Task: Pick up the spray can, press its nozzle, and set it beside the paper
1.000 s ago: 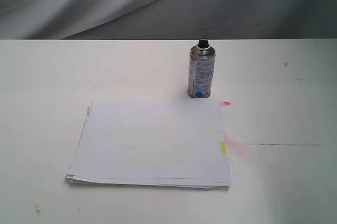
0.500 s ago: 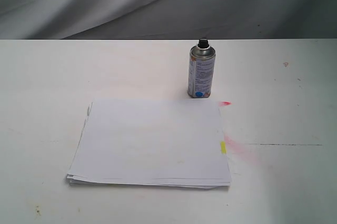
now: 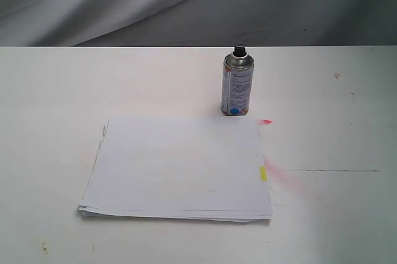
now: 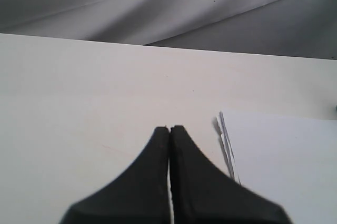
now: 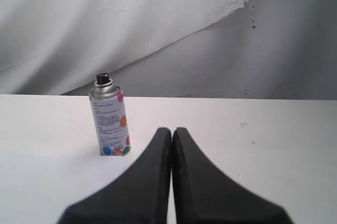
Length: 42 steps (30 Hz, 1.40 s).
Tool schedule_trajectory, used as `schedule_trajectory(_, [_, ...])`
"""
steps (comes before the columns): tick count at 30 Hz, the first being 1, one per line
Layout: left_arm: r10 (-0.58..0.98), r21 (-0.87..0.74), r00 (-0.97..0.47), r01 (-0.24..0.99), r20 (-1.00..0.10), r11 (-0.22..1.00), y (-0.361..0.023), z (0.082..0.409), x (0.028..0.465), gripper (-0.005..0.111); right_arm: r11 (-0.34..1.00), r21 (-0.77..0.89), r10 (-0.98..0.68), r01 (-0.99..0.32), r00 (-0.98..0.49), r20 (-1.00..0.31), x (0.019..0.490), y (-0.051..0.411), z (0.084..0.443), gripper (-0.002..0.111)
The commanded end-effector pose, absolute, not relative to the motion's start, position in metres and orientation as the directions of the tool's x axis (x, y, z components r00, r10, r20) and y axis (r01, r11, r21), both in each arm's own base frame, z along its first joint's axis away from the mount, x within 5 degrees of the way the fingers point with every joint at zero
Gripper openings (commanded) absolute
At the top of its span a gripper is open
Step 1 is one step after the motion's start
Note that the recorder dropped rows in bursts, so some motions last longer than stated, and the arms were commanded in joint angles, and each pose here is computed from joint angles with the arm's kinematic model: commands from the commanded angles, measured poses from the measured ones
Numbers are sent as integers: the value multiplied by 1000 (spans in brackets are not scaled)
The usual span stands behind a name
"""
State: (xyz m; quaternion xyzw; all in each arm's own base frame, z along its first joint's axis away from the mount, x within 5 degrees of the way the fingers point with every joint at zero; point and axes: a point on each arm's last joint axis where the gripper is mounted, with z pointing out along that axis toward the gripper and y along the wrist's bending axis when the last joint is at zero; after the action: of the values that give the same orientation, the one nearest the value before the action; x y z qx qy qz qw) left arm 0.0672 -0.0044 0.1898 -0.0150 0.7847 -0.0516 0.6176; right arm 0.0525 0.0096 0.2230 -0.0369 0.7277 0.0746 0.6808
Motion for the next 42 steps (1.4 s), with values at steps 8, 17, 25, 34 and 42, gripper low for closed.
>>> schedule_trajectory(8, [-94,-106,-235,42,-967,993,-5,189,67,0,985,68,43,-156,-156,-987,92,15,313,0])
schedule_trajectory(17, [-94,-106,-235,42,-967,993,-5,189,67,0,985,74,19,-158,-324,-946,156,25,347,0])
schedule_trajectory(25, [-94,-106,-235,42,-967,993,-5,189,67,0,958,29,-109,-285,-456,-883,202,54,352,0])
schedule_trajectory(34, [-94,-106,-235,42,-967,993,-5,189,67,0,920,9,-191,-392,-467,-863,256,98,335,0])
schedule_trajectory(42, [-96,-108,-235,42,-967,993,-5,189,67,0,892,3,-248,-452,-494,-833,287,138,276,0])
